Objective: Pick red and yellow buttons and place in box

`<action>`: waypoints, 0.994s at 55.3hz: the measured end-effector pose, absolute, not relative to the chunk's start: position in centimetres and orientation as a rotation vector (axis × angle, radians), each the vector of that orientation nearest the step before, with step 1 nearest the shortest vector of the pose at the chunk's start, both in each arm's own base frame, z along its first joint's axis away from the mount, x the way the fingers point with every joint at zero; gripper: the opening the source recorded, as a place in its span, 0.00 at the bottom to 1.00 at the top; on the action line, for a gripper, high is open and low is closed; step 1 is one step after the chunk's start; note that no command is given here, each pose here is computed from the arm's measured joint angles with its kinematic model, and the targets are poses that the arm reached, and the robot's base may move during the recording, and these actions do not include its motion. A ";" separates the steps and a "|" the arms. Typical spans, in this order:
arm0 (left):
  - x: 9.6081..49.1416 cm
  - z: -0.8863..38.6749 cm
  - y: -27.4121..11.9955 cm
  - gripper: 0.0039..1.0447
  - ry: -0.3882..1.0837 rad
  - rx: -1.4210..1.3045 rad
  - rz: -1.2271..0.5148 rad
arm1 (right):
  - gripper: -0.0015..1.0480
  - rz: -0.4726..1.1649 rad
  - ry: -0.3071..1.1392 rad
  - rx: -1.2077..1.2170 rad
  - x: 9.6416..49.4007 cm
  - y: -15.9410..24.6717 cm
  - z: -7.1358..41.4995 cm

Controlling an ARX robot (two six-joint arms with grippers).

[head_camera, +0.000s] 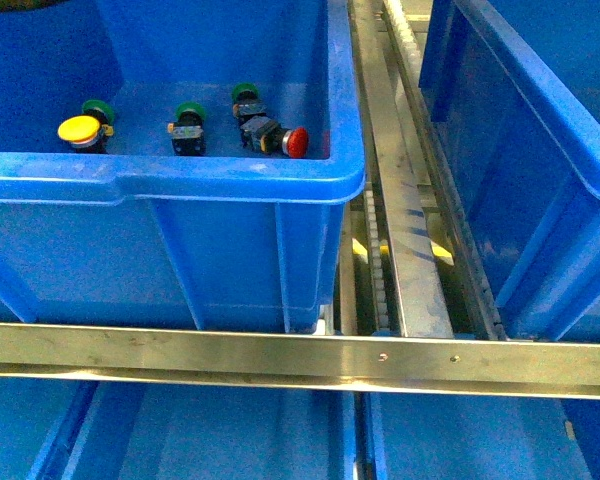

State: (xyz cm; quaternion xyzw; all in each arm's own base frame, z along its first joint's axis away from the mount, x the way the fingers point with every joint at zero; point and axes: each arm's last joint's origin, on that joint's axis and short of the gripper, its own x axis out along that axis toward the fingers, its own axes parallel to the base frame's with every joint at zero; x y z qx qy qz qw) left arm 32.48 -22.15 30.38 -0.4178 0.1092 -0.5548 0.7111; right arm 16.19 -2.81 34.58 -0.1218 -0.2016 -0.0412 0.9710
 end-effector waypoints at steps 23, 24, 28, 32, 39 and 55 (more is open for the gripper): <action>32.1 31.3 -21.9 0.31 0.208 -0.927 -1.230 | 0.94 0.123 -0.279 1.095 20.0 0.7 31.4; 32.1 31.3 -21.9 0.31 0.207 -0.927 -1.230 | 0.94 0.132 -0.271 1.125 20.1 0.9 31.2; 32.1 31.3 -21.9 0.31 0.206 -0.928 -1.228 | 0.94 0.204 -0.243 1.275 21.0 2.3 30.8; 32.0 31.4 -21.9 0.31 0.199 -0.930 -1.230 | 0.94 0.241 -0.247 1.371 21.5 3.1 30.7; 31.9 31.3 -22.2 0.31 0.195 -0.934 -1.236 | 0.94 0.272 -0.259 1.494 22.5 4.0 30.9; 32.0 30.4 -23.5 0.31 0.227 -0.954 -1.246 | 0.94 0.327 -0.219 1.551 23.8 6.4 30.5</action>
